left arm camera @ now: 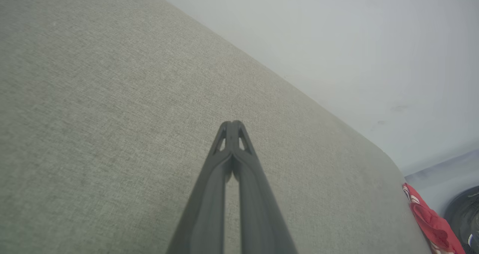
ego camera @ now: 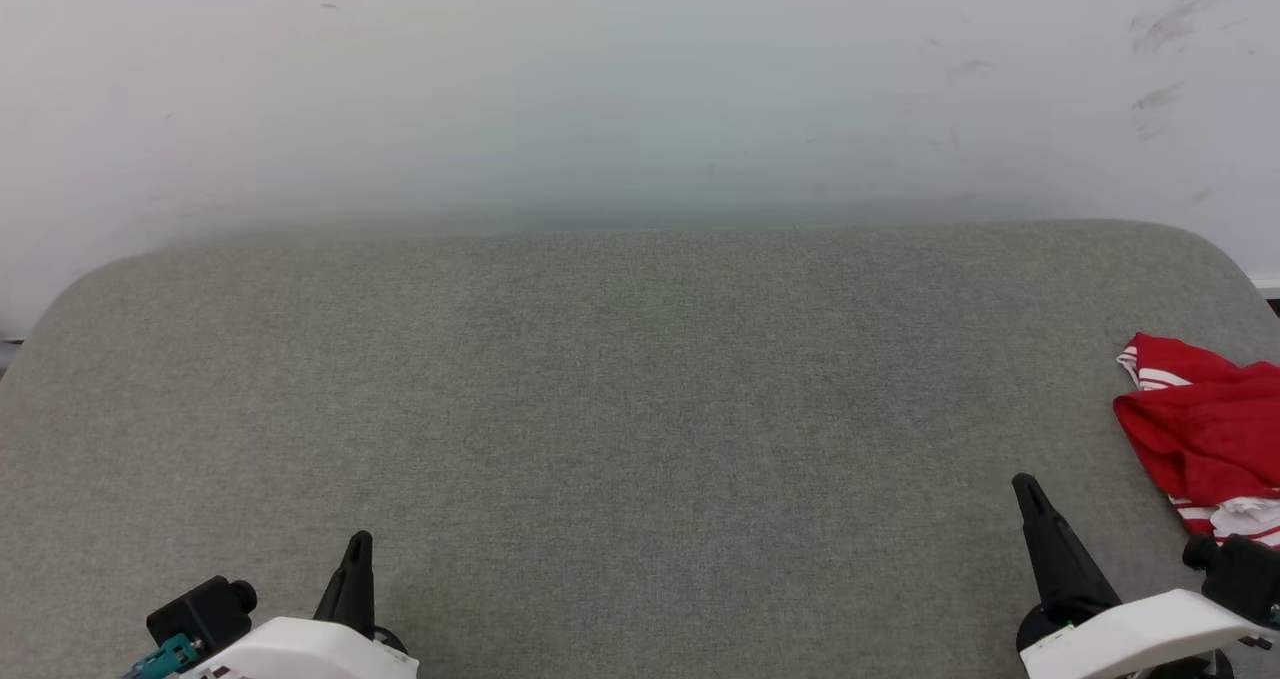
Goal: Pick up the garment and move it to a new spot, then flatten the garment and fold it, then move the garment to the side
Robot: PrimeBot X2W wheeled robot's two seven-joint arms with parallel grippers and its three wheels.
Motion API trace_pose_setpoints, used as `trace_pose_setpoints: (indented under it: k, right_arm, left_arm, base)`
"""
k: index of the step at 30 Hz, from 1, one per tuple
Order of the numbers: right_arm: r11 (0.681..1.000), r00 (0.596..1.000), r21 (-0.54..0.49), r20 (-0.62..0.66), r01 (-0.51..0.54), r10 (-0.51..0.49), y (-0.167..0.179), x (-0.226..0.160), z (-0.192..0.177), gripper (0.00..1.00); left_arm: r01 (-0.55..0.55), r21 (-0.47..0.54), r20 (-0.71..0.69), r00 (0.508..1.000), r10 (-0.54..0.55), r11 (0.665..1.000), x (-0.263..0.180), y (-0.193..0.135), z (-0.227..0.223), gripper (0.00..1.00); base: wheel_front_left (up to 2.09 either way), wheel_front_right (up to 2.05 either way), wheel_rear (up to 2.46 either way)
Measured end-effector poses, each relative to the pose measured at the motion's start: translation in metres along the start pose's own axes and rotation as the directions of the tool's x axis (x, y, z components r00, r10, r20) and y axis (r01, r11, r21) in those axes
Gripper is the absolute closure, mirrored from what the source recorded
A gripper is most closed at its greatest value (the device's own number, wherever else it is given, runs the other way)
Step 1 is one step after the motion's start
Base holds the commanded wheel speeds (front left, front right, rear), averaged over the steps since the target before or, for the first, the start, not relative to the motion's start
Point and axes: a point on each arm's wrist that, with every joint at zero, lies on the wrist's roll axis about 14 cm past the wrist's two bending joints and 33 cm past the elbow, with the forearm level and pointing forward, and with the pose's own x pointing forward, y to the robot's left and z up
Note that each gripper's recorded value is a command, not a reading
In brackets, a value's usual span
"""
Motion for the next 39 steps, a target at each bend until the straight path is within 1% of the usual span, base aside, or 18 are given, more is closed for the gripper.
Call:
trace_pose_setpoints:
  k: [7, 15, 27, 39]
  right_arm:
    - [0.995, 1.000, 0.100, 0.007, 0.000, -0.001, -0.001, 0.004, 0.002, 1.00]
    - [0.978, 1.000, 0.208, 0.015, 0.000, -0.004, -0.003, 0.009, 0.003, 1.00]
    - [0.938, 1.000, 0.346, 0.021, 0.006, -0.014, -0.007, 0.014, 0.004, 1.00]
    - [0.885, 0.999, 0.465, 0.033, 0.000, -0.018, -0.009, 0.021, 0.007, 1.00]
  left_arm:
    - [-0.001, -0.107, -0.013, 1.000, 0.000, 0.994, 0.003, -0.001, 0.000, 1.00]
    - [0.001, -0.214, -0.016, 1.000, -0.005, 0.977, 0.007, -0.001, 0.003, 1.00]
    - [0.014, -0.359, -0.017, 1.000, -0.021, 0.933, 0.011, -0.005, 0.006, 1.00]
    - [0.031, -0.485, -0.008, 0.999, -0.039, 0.874, 0.016, -0.008, 0.010, 1.00]
  base:
    - [0.00, 0.00, 0.00]
    - [0.00, 0.00, 0.00]
    - [0.00, 0.00, 0.00]
    - [0.00, 0.00, 0.00]
